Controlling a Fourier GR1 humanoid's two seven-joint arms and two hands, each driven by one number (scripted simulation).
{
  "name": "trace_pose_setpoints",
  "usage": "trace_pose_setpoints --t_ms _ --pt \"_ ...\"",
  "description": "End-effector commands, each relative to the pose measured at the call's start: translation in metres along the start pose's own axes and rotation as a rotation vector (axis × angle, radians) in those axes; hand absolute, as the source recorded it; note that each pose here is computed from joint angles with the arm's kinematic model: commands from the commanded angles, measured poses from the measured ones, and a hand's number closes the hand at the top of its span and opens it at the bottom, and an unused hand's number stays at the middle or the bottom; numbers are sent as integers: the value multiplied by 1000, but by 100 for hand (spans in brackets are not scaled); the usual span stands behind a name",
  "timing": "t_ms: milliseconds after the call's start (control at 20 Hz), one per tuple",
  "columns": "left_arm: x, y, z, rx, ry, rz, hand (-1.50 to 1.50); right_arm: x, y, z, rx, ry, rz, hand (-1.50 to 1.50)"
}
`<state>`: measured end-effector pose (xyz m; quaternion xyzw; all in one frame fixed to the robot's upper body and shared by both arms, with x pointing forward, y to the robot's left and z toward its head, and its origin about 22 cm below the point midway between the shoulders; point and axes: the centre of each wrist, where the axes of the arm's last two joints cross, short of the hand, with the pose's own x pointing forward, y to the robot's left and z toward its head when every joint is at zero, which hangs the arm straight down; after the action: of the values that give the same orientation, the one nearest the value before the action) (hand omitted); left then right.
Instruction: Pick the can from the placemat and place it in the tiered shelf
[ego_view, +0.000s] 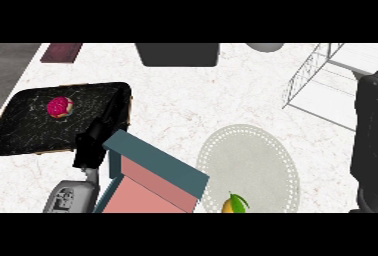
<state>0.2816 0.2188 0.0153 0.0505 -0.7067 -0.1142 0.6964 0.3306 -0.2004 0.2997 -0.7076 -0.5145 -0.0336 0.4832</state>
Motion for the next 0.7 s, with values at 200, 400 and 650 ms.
trace_pose_setpoints --t_ms 200,400,650 --pt "-13 0 -4 -8 7 15 0 -25 48 -30 -47 -20 84 150" --pt "0 4 -3 -33 -6 -1 0 -31 53 -56 -75 -137 136 150" --pt "-3 -3 -16 -22 1 -13 0 -50 82 -51 -100 -78 124 150"
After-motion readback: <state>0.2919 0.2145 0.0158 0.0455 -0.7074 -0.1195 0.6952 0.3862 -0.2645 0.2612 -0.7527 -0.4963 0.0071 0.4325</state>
